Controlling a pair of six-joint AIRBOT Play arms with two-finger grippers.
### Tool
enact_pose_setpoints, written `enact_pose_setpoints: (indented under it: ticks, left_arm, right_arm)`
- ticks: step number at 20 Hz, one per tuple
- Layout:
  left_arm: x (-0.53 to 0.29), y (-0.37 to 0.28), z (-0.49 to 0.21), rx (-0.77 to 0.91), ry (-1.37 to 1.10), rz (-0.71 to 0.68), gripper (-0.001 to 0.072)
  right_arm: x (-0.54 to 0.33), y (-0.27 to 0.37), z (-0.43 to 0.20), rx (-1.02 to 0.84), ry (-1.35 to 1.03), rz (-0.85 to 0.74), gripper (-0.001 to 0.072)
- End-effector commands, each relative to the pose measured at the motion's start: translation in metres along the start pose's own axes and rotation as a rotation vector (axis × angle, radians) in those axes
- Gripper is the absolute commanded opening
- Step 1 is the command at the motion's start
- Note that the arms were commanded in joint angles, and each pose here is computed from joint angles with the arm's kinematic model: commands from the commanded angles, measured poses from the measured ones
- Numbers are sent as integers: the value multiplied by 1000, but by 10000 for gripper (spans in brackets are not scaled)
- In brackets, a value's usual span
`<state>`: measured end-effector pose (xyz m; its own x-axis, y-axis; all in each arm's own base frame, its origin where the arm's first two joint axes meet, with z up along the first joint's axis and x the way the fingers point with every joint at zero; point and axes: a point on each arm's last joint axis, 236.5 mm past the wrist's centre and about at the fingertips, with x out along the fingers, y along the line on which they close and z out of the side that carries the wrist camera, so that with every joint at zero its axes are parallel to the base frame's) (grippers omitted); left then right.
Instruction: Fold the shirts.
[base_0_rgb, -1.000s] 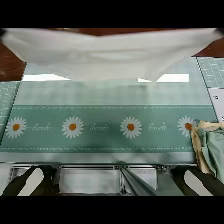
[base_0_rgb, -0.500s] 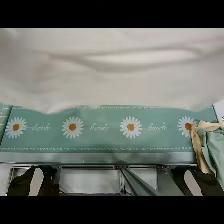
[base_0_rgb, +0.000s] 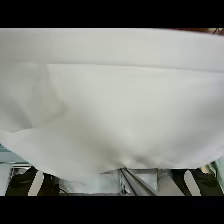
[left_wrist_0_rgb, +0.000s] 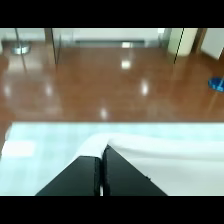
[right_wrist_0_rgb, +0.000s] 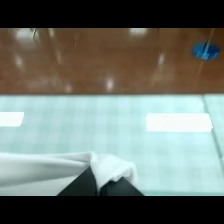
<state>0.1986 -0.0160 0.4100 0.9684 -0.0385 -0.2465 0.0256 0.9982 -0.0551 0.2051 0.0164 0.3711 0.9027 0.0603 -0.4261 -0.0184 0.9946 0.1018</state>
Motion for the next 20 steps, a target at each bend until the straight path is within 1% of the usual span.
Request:
enact_pose_setpoints:
  ticks: [1,4,7,9,12,15,18,19,20]
  left_arm:
    - [68,4,-65,-97,256,-53,21]
    - [151,-6,-130,-205,483,-176,21]
    - [240,2,-187,-287,635,-181,21]
    - [299,2,-210,-336,643,-180,21]
    - [375,3,-232,-394,630,-177,21]
    - [419,-2,-259,-437,687,-193,21]
    - [437,-8,-277,-591,733,-192,21]
    - [437,-9,-281,-601,745,-196,22]
    - [433,-12,-287,-563,770,-220,22]
  right_arm:
    - [74,2,-48,51,202,104,18]
    - [156,-5,-74,105,327,181,18]
    - [239,-7,-91,191,407,280,19]
    - [297,-5,-109,267,446,363,19]
    - [369,-26,-139,354,521,348,19]
    - [415,-35,-148,387,565,367,18]
    - [439,-45,-152,448,599,351,19]
    - [442,-49,-152,466,600,343,19]
    - [441,-49,-154,466,608,342,19]
